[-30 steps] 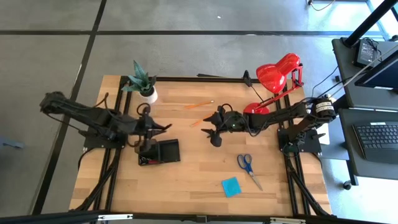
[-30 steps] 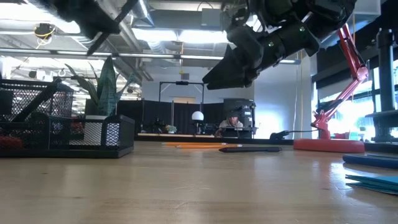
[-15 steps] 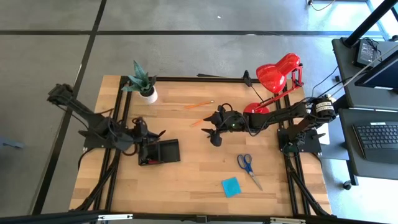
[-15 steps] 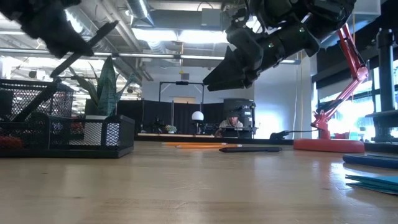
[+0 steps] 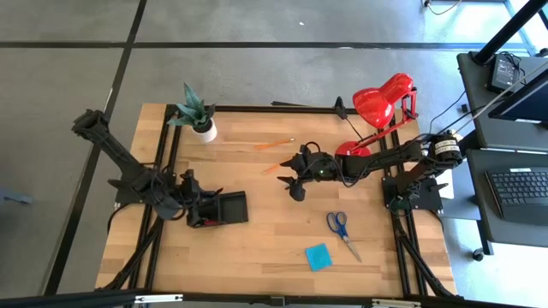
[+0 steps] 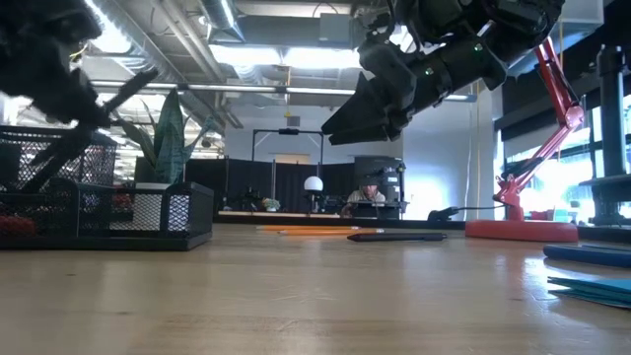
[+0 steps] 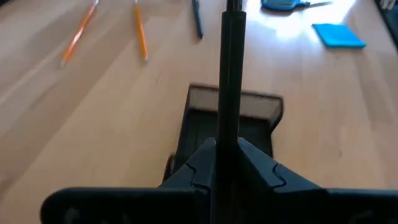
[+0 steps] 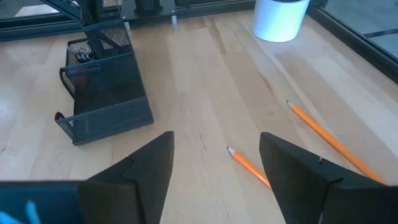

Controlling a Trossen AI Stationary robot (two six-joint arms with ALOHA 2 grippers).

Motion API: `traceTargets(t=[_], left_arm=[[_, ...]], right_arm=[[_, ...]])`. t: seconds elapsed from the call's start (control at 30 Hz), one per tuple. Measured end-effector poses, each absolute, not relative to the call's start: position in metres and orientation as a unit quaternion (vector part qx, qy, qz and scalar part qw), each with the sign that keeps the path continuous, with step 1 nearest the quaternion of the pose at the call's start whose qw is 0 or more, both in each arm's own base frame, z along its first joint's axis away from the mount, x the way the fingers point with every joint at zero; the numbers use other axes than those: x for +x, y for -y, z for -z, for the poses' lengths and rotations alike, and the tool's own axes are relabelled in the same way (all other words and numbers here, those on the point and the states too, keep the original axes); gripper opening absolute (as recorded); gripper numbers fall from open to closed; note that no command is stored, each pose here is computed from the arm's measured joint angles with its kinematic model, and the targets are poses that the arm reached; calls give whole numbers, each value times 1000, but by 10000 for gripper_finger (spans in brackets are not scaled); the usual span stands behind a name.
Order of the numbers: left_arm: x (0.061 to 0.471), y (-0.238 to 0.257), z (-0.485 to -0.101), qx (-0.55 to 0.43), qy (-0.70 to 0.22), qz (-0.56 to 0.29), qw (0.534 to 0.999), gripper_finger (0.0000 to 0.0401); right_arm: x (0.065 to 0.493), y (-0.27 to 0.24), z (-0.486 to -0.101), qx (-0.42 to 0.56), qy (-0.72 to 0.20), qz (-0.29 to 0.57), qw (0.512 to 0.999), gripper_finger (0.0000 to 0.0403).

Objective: Pick and place office supplies into organizer
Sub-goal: Put the bottom black pen into the back left compartment of the desk organizer

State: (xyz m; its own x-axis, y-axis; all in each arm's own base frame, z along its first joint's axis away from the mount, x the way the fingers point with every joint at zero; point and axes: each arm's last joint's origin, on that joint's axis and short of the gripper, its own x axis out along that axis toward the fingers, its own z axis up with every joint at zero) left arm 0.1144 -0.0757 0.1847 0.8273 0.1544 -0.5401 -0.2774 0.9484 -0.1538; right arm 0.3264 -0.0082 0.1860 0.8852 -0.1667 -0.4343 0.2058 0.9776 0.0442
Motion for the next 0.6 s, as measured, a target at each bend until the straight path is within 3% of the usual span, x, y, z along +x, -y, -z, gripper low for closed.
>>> traceTargets(t=[0.23, 0.6], left_arm=[[108, 71, -163, -113, -286, -133, 942, 41], [108, 72, -162, -119, -291, -120, 942, 72]], right_arm=[[326, 8, -186, 45, -219, 96, 970, 239], [327, 8, -186, 46, -218, 96, 970, 239]])
